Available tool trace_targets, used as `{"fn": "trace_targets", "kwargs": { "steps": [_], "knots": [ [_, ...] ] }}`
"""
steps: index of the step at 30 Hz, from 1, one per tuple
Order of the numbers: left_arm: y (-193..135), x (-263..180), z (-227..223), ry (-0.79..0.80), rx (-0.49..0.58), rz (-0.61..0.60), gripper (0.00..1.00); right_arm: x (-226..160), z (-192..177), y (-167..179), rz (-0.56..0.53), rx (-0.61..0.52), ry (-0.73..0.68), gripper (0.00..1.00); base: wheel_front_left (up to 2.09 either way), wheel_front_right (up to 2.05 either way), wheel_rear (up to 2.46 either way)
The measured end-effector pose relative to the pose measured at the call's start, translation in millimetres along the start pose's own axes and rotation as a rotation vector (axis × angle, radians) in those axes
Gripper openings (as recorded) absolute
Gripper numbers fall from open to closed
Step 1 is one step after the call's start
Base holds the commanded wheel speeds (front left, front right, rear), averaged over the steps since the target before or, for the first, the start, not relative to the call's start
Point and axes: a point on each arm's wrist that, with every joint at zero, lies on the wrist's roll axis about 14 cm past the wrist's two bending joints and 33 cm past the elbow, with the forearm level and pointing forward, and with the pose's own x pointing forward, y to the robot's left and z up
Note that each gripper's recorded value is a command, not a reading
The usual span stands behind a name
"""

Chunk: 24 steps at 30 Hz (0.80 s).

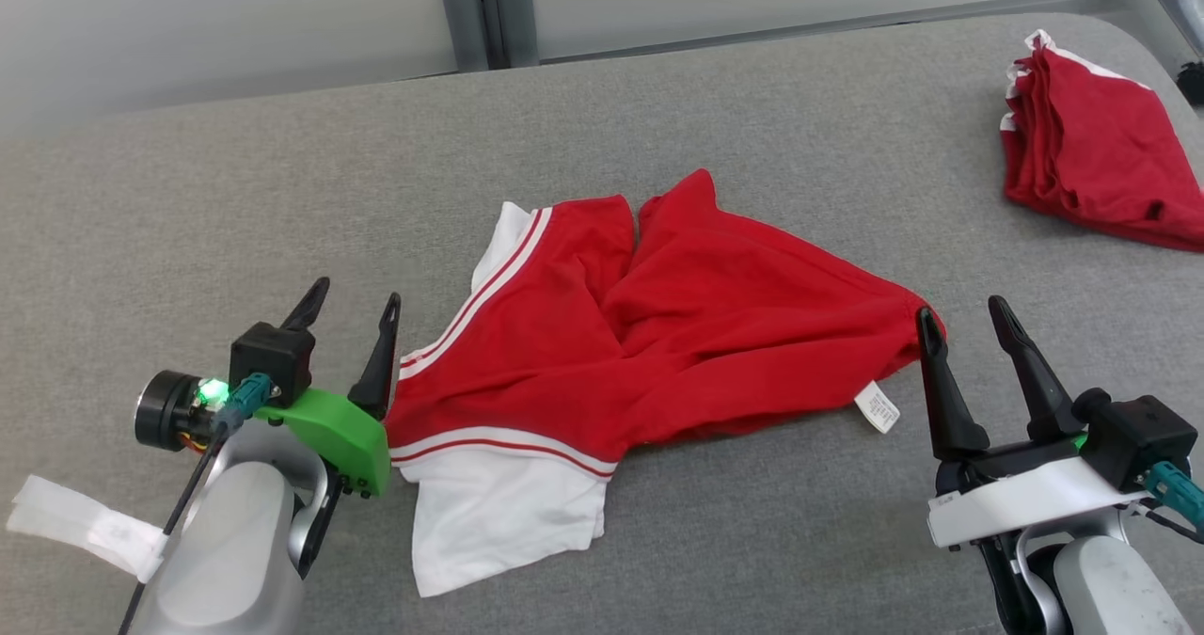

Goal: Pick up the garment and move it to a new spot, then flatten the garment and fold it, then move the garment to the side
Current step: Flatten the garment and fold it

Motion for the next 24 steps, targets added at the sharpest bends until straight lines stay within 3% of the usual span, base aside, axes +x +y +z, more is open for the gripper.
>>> {"fn": "trace_targets", "kwargs": {
  "steps": [12, 13, 14, 19, 24],
  "knots": [
    [-29, -2, -76, 0.289, -0.042, -0.099, 1.0, -5, -10, -18, -0.057, -0.008, 0.035, 1.0, 0.0, 0.0, 0.0],
    [-31, -5, -82, 0.317, -0.049, -0.102, 0.35, -5, -11, -18, -0.058, -0.009, 0.035, 1.0, 0.0, 0.0, 0.0],
    [-33, -6, -85, 0.329, -0.059, -0.105, 0.03, -5, -11, -18, -0.058, -0.011, 0.036, 1.0, 0.0, 0.0, 0.0],
    [-33, -2, -77, 0.295, -0.076, -0.107, 0.0, -4, -10, -18, -0.054, -0.014, 0.034, 1.0, 0.0, 0.0, 0.0],
    [-2, 1, -62, 0.226, -0.098, -0.02, 0.0, -2, -10, -16, -0.047, -0.013, 0.03, 1.0, 0.0, 0.0, 0.0]
  ]
}}
